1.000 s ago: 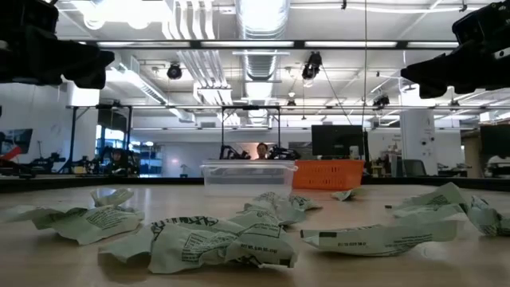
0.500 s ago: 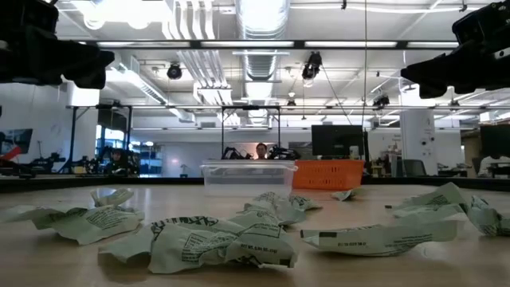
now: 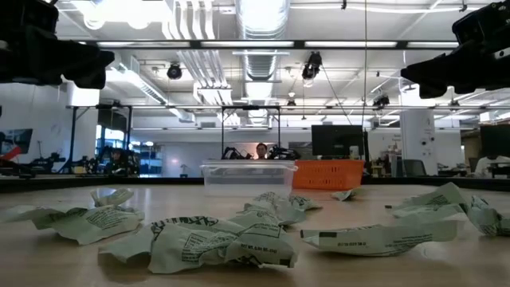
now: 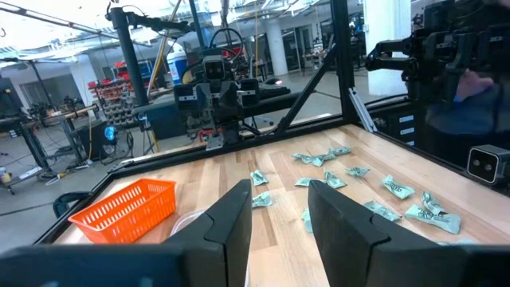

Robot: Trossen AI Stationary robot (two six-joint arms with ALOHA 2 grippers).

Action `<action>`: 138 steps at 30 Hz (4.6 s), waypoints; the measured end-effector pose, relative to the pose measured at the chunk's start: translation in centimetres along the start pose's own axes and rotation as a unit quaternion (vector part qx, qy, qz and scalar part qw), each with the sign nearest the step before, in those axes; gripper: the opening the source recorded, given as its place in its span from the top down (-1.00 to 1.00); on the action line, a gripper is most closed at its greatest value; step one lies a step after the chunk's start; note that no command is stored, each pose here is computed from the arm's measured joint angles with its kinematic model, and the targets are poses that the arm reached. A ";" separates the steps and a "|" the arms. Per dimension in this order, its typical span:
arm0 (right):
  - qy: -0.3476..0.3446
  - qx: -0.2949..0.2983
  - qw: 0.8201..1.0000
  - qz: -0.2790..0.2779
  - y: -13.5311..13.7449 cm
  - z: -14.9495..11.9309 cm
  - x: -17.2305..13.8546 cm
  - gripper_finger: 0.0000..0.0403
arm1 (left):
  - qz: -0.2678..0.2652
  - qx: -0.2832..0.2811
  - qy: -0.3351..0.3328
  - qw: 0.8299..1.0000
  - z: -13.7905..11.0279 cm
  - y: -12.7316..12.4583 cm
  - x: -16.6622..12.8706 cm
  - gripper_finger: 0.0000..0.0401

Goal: Pick and place items into bin

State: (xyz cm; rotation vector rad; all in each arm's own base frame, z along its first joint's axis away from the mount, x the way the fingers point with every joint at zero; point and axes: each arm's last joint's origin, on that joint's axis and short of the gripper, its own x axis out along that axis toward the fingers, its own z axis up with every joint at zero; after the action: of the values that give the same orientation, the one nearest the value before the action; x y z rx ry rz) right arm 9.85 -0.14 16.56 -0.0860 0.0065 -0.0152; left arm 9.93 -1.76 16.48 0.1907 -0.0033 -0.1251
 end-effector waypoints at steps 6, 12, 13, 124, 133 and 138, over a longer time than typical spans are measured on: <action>0.000 0.000 1.000 0.000 0.0 0.0 0.0 0.66 | 0.000 0.000 0.000 1.000 0.0 0.0 0.0 0.45; 0.000 0.000 1.000 0.000 0.0 0.0 0.0 0.66 | 0.000 0.000 0.000 1.000 0.0 0.0 0.0 0.45; 0.000 0.000 1.000 0.000 0.0 0.0 0.0 0.66 | 0.000 0.000 0.000 1.000 0.0 0.0 0.0 0.45; -0.042 -0.020 0.999 -0.004 -0.1 1.0 0.8 0.64 | 0.035 -0.034 0.526 0.849 4.1 -5.4 18.7 0.46; -0.042 0.000 0.999 0.008 0.0 1.0 0.8 0.40 | 0.075 -0.100 0.524 0.843 3.9 -5.5 18.2 0.45; -0.044 -0.001 0.999 0.028 0.1 1.0 0.8 0.27 | 0.037 -0.112 0.531 0.839 3.4 -5.9 18.5 0.45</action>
State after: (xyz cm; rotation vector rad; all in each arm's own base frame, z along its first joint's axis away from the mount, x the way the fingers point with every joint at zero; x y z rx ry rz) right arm 10.66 0.04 17.54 -0.0875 -0.0781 0.0448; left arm 27.45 -10.47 18.55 0.0027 1.1176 0.0743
